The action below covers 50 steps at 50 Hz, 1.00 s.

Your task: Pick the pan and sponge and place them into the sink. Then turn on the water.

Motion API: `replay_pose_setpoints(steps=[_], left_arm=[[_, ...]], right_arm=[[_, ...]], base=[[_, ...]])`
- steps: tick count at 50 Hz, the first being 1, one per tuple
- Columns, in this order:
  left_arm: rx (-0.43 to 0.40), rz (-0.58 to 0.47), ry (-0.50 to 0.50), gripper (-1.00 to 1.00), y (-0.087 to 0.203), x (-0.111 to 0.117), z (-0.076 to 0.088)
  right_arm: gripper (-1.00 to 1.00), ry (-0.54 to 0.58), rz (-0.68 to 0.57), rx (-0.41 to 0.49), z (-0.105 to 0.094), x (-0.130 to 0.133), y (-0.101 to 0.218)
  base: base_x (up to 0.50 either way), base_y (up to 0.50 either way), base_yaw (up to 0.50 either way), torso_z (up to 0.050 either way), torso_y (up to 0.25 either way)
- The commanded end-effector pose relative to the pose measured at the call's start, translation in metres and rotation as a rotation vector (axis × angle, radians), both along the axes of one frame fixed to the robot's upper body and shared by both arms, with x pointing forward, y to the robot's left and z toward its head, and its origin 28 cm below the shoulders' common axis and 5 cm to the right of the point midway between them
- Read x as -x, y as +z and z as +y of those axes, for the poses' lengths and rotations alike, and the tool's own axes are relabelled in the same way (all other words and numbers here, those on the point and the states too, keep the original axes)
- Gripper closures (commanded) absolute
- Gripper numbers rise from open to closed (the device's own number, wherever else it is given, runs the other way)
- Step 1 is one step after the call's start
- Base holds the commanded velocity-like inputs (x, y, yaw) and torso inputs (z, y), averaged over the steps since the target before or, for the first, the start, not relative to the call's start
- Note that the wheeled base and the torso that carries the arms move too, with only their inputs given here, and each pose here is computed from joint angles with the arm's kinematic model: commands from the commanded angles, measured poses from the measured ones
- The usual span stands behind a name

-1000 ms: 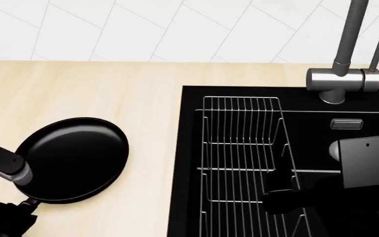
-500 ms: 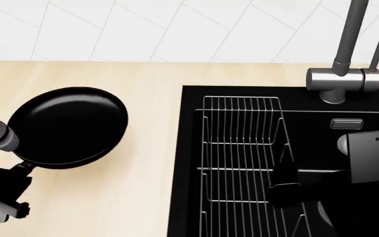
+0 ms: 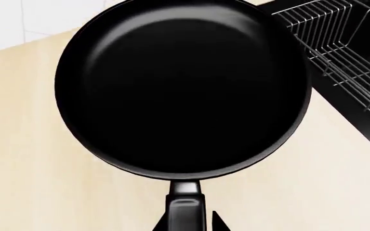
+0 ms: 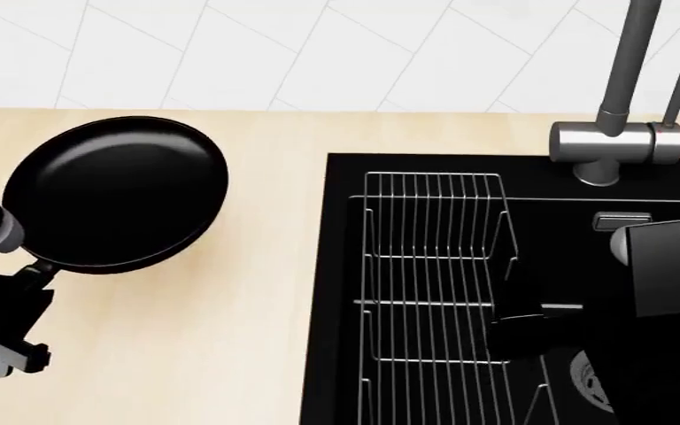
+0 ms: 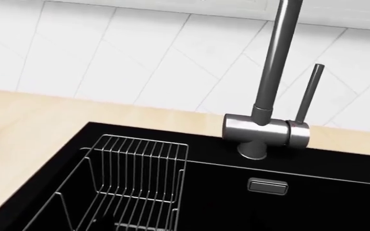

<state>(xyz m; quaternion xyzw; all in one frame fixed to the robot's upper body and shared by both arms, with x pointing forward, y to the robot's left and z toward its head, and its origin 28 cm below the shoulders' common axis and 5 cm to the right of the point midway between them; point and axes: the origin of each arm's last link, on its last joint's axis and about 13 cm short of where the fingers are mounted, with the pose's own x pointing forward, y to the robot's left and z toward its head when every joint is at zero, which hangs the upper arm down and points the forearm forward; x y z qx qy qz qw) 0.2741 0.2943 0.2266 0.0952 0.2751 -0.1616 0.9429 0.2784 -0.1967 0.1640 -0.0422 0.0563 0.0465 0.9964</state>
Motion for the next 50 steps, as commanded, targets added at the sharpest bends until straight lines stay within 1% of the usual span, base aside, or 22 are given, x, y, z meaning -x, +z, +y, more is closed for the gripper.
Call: replay_pose_setpoints(steps=[1, 5, 10, 11, 12, 16, 18, 20, 22, 23, 24, 25, 26, 28, 32, 39, 41, 42, 43, 44, 45, 50], left_arm=[[-0.007, -0.069, 0.019, 1.0, 0.011, -0.003, -0.004], [-0.011, -0.065, 0.013, 1.0, 0.015, 0.002, 0.012], [-0.013, -0.065, 0.011, 1.0, 0.01, -0.003, -0.004], [-0.013, -0.065, 0.012, 1.0, 0.011, -0.002, -0.002], [-0.014, -0.06, 0.008, 1.0, 0.012, 0.002, 0.011], [-0.014, -0.06, 0.006, 1.0, 0.011, 0.0, 0.007], [-0.013, -0.061, 0.006, 1.0, 0.007, -0.005, -0.007], [-0.014, -0.058, 0.001, 1.0, 0.006, -0.005, -0.01], [-0.015, -0.056, -0.002, 1.0, 0.009, -0.003, 0.001], [-0.012, -0.056, -0.002, 1.0, 0.009, -0.003, 0.001], [-0.012, -0.058, -0.003, 1.0, 0.007, -0.006, -0.007], [-0.012, -0.058, -0.003, 1.0, 0.007, -0.006, -0.008], [-0.013, -0.058, -0.004, 1.0, 0.008, -0.004, -0.002], [-0.018, -0.057, -0.006, 1.0, 0.007, -0.004, -0.001], [-0.02, -0.062, -0.009, 1.0, 0.005, -0.007, -0.011], [-0.018, -0.065, -0.009, 1.0, 0.004, -0.006, -0.004], [-0.02, -0.063, -0.01, 1.0, 0.003, -0.008, -0.008], [-0.02, -0.065, -0.012, 1.0, 0.004, -0.008, -0.007], [-0.019, -0.065, -0.012, 1.0, 0.006, -0.006, 0.0], [-0.015, -0.069, -0.014, 1.0, 0.008, -0.005, 0.0], [-0.016, -0.068, -0.017, 1.0, 0.005, -0.008, -0.007], [-0.011, -0.066, -0.017, 1.0, 0.003, -0.008, -0.008]], right_arm=[[-1.0, 0.006, 0.001, 0.021, 0.0, -0.001, 0.0], [-1.0, 0.007, 0.011, 0.028, 0.0, 0.001, -0.002], [-1.0, 0.015, 0.009, 0.003, -0.001, 0.002, -0.003], [-1.0, 0.014, 0.01, 0.008, -0.001, 0.001, -0.003], [-1.0, 0.021, 0.003, 0.004, -0.001, 0.001, -0.003], [-1.0, 0.02, 0.01, 0.015, 0.0, 0.001, -0.004], [-1.0, 0.02, 0.01, 0.013, 0.0, 0.001, -0.005], [-1.0, 0.027, 0.009, 0.013, 0.0, 0.001, -0.004], [-1.0, 0.032, 0.01, 0.012, 0.001, 0.001, -0.003], [-1.0, 0.033, 0.011, 0.011, 0.001, 0.001, -0.003], [-1.0, 0.032, 0.01, 0.008, 0.001, 0.001, -0.003], [-1.0, 0.032, 0.009, 0.008, 0.001, 0.001, -0.003], [-1.0, 0.03, 0.009, 0.008, 0.001, 0.001, -0.003], [-1.0, 0.03, 0.007, 0.006, 0.0, 0.001, -0.002], [-1.0, 0.029, 0.005, 0.007, 0.0, 0.001, -0.002], [-1.0, 0.036, -0.005, -0.011, 0.0, 0.002, -0.002], [-1.0, 0.037, -0.006, -0.013, 0.0, 0.002, -0.002], [-1.0, 0.037, -0.007, -0.013, 0.0, 0.002, -0.001], [-1.0, 0.036, -0.007, -0.012, 0.0, 0.002, -0.001], [-1.0, 0.037, -0.009, -0.014, 0.0, 0.002, 0.0], [-1.0, 0.037, -0.007, -0.013, 0.0, 0.002, -0.001], [-1.0, 0.038, -0.005, -0.012, 0.0, 0.002, -0.001]], base=[[0.0, 0.0, 0.0, 0.0, 0.0], [0.0, -0.21, 0.0, 0.0, 0.003], [0.0, -0.27, 0.0, 0.003, 0.002], [0.0, -0.3, 0.0, 0.0, 0.0], [0.0, -0.5, 0.0, 0.0, 0.0], [0.0, -0.5, 0.0, 0.0, 0.002], [0.0, -0.5, 0.0, 0.0, 0.0], [0.0, -0.5, 0.0, 0.0, 0.0], [0.0, -0.5, 0.0, 0.0, 0.005], [0.0, -0.5, 0.0, 0.0, 0.0], [0.0, -0.5, 0.0, 0.0, 0.0], [0.0, -0.5, 0.0, 0.0, 0.0], [0.0, -0.5, 0.0, 0.0, 0.0], [0.0, -0.5, 0.0, 0.0, 0.005], [0.0, -0.5, 0.0, 0.0, 0.0], [0.0, -0.35, 0.0, 0.001, 0.003], [0.0, -0.31, 0.0, 0.0, 0.0], [0.0, -0.31, 0.0, 0.0, 0.0], [0.0, -0.31, 0.0, 0.0, 0.0], [0.0, -0.31, 0.0, 0.0, 0.0], [0.0, -0.3, 0.0, 0.0, 0.01], [0.0, -0.31, 0.0, 0.0, 0.0]])
